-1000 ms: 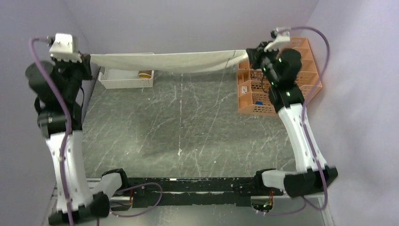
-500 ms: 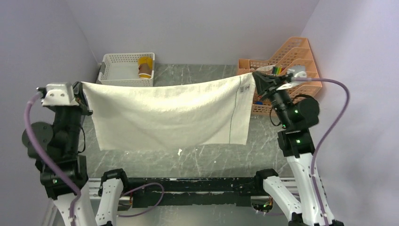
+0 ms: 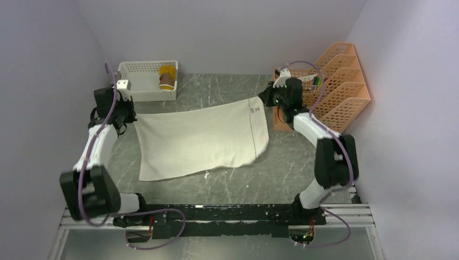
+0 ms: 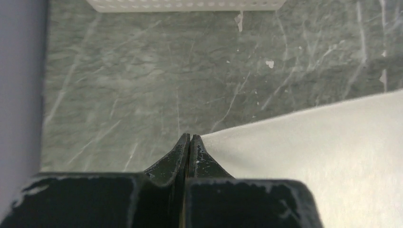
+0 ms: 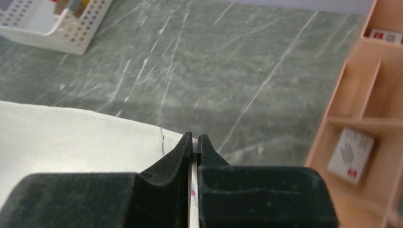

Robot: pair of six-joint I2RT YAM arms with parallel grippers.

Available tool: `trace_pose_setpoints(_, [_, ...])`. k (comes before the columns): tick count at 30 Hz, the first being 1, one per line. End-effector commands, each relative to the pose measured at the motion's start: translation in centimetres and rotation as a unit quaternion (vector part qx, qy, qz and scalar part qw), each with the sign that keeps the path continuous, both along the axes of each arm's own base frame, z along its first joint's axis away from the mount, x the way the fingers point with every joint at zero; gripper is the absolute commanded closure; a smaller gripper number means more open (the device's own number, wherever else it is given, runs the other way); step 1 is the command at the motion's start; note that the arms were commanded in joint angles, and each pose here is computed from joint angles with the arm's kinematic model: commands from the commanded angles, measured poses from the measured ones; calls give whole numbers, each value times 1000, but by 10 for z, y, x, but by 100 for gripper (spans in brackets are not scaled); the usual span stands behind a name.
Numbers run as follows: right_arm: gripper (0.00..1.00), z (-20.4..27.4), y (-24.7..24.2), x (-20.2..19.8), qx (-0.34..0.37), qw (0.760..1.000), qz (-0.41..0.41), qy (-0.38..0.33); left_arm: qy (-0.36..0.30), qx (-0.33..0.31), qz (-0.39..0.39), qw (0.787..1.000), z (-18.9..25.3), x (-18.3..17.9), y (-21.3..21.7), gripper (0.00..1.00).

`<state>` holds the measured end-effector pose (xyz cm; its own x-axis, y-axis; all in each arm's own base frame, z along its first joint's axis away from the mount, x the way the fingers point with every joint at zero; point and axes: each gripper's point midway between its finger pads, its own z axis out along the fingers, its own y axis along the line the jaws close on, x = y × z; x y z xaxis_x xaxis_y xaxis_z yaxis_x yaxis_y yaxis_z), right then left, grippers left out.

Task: Roll the towels
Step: Flatten out the towel at the center of the board, then fold the towel at the center of the board.

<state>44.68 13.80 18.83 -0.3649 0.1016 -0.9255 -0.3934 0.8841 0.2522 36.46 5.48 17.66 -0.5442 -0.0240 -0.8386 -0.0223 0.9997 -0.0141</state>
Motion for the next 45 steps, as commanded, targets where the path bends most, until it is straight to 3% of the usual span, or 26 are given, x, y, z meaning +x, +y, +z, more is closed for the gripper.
trace_pose_setpoints(1, [100,17,12,65,-6,999,14,-34,-39,-6,-31,999,3,70,7,93])
trace_pose_setpoints(9, [100,8,17,135,-38,999,8,-33,-9,-8,-62,998,-29,163,22,93])
trace_pose_setpoints(16, [100,-9,15,141,-62,998,9,-28,4,10,-81,997,-36,182,24,93])
trace_pose_setpoints(22, [100,-2,12,112,-86,995,10,-47,-22,16,-82,996,-15,155,10,93])
trace_pose_setpoints(29, [100,-32,5,60,-110,994,13,-23,5,-12,-42,999,-44,95,-8,93])
trace_pose_setpoints(40, [100,-72,-41,-3,-64,987,-139,48,49,-101,84,990,-111,7,-22,93])
trace_pose_setpoints(45, [100,-88,-66,-25,-78,975,-200,66,31,-108,126,986,-114,-19,-17,93])
